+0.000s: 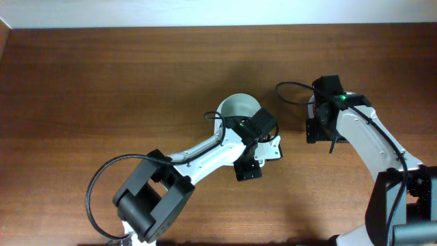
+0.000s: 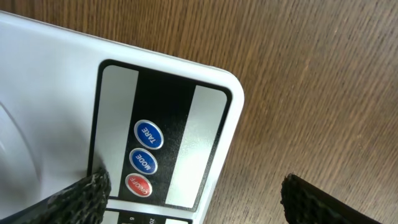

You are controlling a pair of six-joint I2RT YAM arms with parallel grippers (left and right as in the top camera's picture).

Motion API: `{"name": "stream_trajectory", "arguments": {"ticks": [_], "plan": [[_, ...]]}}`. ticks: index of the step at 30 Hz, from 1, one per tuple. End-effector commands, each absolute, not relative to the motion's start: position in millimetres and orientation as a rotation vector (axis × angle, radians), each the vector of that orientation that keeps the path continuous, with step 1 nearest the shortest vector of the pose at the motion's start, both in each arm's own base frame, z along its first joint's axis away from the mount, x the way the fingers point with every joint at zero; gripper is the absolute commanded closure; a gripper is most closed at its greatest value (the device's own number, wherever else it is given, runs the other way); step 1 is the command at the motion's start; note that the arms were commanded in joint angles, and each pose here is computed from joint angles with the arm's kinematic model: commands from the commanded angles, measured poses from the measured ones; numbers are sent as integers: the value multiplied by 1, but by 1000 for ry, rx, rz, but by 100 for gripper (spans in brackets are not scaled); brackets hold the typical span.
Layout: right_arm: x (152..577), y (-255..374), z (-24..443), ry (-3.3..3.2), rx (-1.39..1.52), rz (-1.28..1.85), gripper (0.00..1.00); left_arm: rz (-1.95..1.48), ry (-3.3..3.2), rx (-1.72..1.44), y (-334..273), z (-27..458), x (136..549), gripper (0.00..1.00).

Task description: Scoop item into bowl and weigh 50g on scale

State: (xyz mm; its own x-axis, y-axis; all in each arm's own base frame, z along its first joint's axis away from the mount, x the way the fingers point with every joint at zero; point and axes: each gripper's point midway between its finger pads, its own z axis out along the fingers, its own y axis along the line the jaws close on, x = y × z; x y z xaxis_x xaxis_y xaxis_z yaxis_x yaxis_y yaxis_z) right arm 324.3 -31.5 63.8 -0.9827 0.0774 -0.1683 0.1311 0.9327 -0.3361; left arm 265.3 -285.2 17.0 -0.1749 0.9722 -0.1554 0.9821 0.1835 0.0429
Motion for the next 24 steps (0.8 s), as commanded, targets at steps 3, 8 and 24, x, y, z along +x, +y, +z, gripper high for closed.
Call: {"name": "stream_trajectory", "arguments": {"ticks": [3, 8, 24], "plan": [[332, -32, 68, 2917, 188, -510, 1, -126, 2377, 2023, -268, -14, 248, 4], [332, -32, 68, 2917, 188, -510, 1, -146, 2375, 2059, -268, -14, 241, 2], [332, -32, 68, 2917, 188, -510, 1, -224, 2306, 2235, -268, -17, 216, 1]]}}
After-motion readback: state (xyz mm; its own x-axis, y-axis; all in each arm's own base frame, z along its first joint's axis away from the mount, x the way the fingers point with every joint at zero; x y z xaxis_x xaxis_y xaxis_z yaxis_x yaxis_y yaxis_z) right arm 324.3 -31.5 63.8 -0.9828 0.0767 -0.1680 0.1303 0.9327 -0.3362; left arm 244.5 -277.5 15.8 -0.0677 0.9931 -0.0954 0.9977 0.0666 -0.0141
